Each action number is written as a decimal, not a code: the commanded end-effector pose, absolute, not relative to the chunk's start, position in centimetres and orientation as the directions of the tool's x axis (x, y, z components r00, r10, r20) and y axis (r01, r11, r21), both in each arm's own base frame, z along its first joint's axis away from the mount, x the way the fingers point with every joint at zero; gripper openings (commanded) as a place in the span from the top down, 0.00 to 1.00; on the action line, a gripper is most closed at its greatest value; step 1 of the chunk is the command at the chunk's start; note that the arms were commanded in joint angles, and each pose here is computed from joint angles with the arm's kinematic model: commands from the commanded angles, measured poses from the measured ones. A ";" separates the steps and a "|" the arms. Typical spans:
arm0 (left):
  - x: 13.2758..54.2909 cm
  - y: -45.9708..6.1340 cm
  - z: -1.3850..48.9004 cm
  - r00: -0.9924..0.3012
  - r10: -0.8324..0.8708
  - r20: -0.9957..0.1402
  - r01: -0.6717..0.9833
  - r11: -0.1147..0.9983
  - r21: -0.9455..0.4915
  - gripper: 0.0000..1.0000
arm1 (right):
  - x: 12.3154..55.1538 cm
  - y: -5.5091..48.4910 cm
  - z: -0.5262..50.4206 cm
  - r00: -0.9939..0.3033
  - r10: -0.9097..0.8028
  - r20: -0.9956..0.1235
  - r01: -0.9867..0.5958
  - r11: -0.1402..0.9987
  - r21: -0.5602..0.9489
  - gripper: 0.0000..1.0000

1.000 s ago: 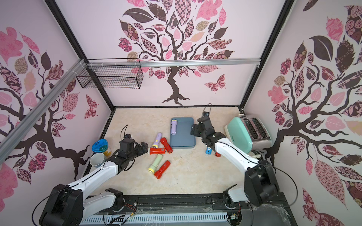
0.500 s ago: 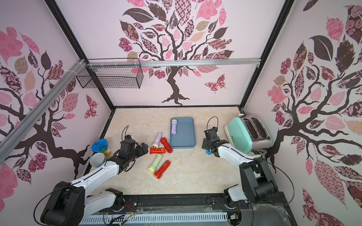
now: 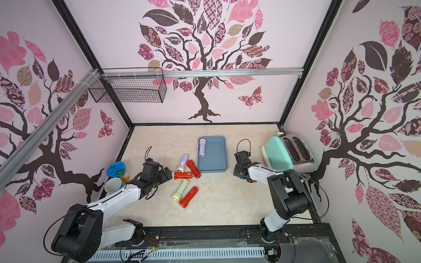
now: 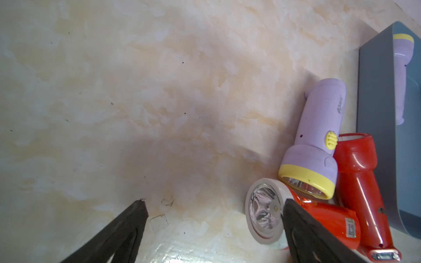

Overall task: Put the flashlights into the storage boxes
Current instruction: Pick up the flashlight from the center of the board, then place the flashlight at the storage box.

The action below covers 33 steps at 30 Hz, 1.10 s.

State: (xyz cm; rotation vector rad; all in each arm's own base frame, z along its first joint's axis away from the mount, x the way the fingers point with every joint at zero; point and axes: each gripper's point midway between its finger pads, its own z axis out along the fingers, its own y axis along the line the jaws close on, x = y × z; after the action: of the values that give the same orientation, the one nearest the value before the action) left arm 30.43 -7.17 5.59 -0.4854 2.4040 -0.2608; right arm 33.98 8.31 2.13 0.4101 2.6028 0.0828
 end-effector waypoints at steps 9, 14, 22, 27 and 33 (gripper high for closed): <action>30.8 -5.5 7.7 -0.646 -0.440 -0.625 -0.338 0.898 -0.282 0.03 | 35.0 10.4 7.3 -0.799 0.190 -0.571 0.148 0.982 0.120 0.57; 30.6 -4.9 7.7 -0.603 -0.460 -0.651 -0.351 0.886 -0.301 0.04 | 37.2 15.0 10.6 -0.772 0.146 -0.619 0.003 0.974 0.226 0.59; 30.8 -5.0 7.3 -0.632 -0.451 -0.630 -0.362 0.891 -0.274 0.05 | 43.1 20.3 10.2 -0.797 0.197 -0.572 -0.024 0.934 0.356 0.59; 31.4 -6.1 6.9 -0.665 -0.435 -0.607 -0.328 0.900 -0.286 0.06 | 46.3 23.1 8.5 -0.820 0.213 -0.531 -0.034 0.908 0.417 0.59; 31.5 -6.1 7.2 -0.657 -0.442 -0.611 -0.327 0.897 -0.297 0.05 | 48.9 25.7 6.4 -0.851 0.222 -0.476 -0.034 0.881 0.472 0.59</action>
State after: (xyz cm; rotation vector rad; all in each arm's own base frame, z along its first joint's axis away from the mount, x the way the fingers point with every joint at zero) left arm 30.32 -5.76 5.48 -0.5505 2.3885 -0.1717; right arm 47.84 24.13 6.86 0.1305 2.5028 0.5684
